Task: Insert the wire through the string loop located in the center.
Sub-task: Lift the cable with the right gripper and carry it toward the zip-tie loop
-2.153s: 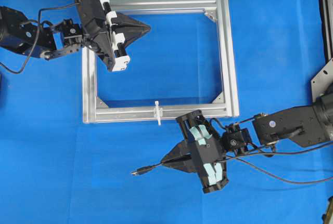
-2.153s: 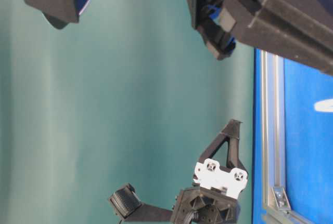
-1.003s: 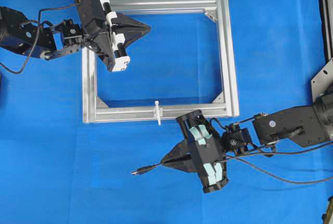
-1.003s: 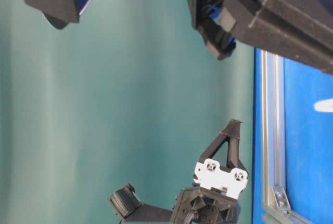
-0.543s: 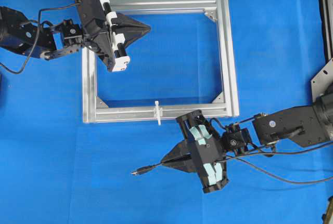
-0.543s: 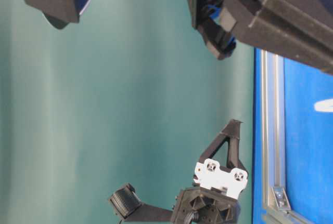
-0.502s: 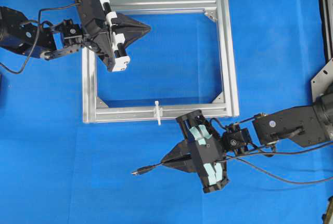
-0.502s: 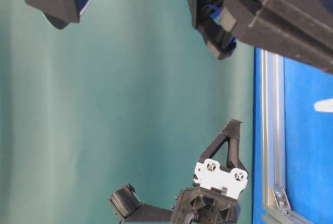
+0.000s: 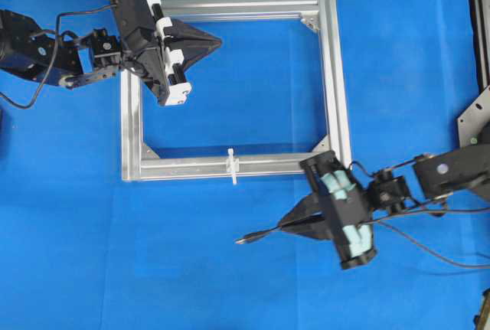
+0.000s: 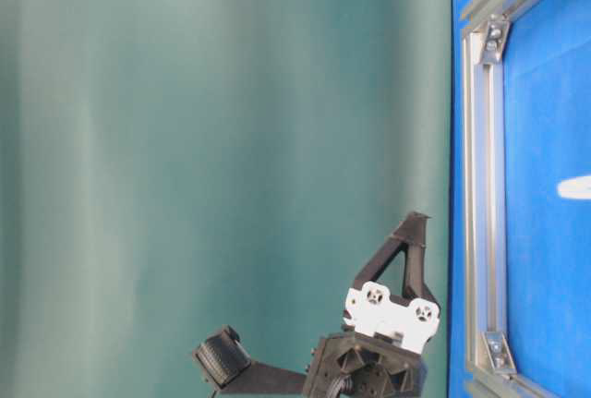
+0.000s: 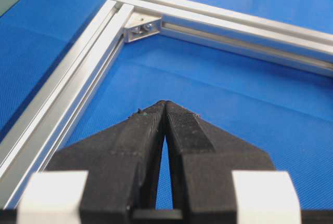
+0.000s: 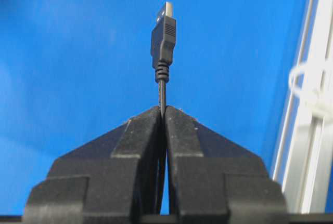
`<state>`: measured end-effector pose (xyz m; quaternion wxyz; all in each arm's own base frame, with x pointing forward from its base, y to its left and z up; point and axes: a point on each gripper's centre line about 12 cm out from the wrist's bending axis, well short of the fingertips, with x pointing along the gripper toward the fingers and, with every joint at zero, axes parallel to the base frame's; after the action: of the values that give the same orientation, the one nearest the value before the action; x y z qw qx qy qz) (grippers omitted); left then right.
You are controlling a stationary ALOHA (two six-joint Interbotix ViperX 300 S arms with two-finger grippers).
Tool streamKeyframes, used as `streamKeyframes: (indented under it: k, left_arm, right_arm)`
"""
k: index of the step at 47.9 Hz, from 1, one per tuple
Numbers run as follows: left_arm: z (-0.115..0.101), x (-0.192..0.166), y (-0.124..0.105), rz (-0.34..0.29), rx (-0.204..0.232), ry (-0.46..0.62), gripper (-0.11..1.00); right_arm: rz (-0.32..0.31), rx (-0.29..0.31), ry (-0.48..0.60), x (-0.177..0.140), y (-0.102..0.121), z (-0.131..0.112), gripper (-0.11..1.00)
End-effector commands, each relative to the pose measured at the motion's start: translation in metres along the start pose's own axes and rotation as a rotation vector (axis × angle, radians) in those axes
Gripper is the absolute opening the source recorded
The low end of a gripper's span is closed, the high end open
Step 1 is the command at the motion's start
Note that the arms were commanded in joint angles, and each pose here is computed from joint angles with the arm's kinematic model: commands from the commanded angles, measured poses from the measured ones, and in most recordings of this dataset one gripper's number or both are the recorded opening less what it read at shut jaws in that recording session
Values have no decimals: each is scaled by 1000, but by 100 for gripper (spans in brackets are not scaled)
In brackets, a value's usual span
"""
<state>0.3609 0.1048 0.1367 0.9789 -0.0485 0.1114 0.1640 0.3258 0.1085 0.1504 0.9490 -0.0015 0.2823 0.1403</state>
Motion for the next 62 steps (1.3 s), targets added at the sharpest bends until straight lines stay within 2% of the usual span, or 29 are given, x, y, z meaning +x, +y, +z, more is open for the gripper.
streamKeyframes:
  k: [1,18,45,54,62]
  left_arm:
    - [16,-1,-2,-8,0,-47,0]
    - [14,-2,-6,-18,2,-43,0]
    - [13,-3,-12,-32,6,-41,0]
    - [13,-3,-12,-33,6,-41,0]
    - [14,-3,-13,-35,6,-42,0]
  right_arm:
    - [5,3,-35,-9,2,7,-3]
    - [-12,12,-33,-10,-5,6,-3]
    - [-156,99,-23,-16,-62,0,-3]
    - [-190,117,-23,-18,-75,-2,-3]
    - [-196,119,-20,-19,-77,-3,-3]
